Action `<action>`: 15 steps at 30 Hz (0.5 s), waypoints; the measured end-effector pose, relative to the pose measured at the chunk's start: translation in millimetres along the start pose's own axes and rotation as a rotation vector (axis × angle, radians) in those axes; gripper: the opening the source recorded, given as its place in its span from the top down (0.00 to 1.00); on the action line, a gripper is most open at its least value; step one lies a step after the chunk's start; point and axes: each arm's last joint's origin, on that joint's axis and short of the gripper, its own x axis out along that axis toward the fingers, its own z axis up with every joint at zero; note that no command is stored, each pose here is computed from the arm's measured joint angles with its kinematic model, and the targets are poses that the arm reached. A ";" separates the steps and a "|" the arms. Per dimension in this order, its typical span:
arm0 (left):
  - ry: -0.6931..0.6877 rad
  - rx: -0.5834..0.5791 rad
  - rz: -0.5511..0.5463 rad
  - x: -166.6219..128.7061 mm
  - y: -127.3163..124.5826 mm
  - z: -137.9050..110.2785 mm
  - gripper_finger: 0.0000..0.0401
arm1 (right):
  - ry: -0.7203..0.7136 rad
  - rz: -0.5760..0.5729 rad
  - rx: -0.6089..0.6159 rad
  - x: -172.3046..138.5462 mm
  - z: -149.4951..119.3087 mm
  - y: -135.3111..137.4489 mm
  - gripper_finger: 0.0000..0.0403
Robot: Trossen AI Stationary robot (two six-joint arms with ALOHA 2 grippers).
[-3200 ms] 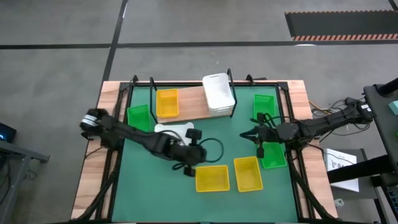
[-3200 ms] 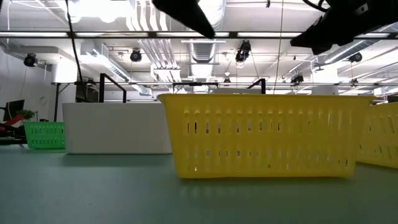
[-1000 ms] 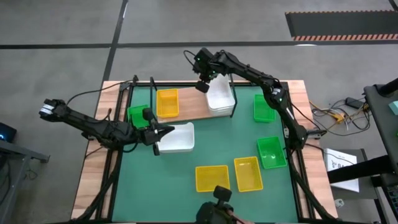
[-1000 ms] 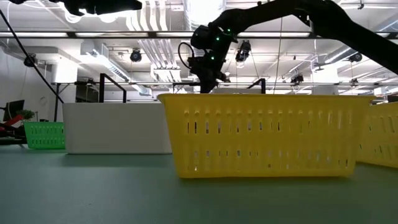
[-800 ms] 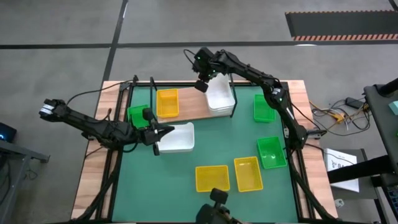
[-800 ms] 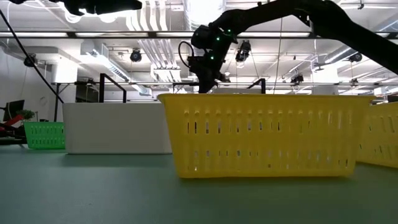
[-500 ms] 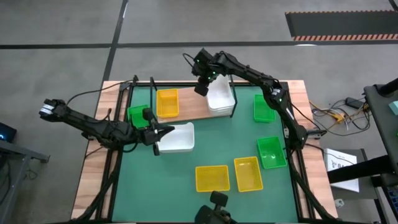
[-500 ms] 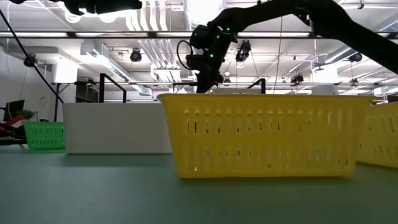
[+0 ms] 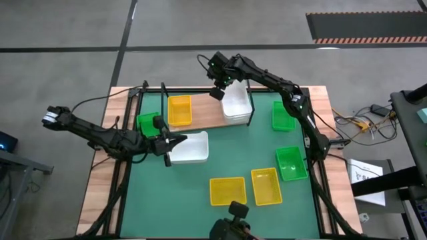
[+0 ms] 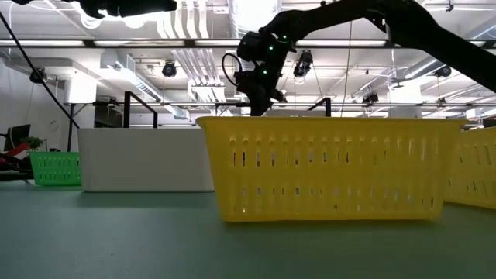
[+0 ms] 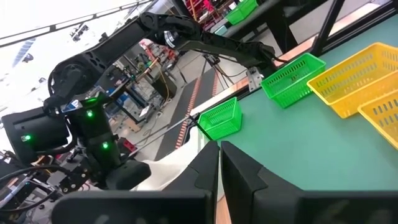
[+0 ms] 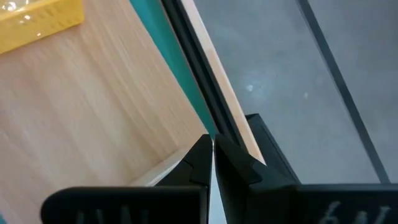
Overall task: Stack baskets on shelf by color
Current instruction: Stack the bottom white bin on the white bin on the shelf
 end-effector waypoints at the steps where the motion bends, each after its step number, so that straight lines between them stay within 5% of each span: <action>1: 0.000 0.000 0.000 0.0 -0.1 -0.1 1.00 | -0.006 -0.001 0.001 0.0 0.5 -0.3 0.97; 11: 0.000 0.000 0.000 0.0 0.0 0.0 1.00 | -0.028 0.022 -0.024 -1.4 3.2 5.0 0.97; 15: 0.002 0.001 -0.001 0.5 -0.5 -0.2 1.00 | -0.083 0.114 -0.027 -21.4 6.7 12.3 0.97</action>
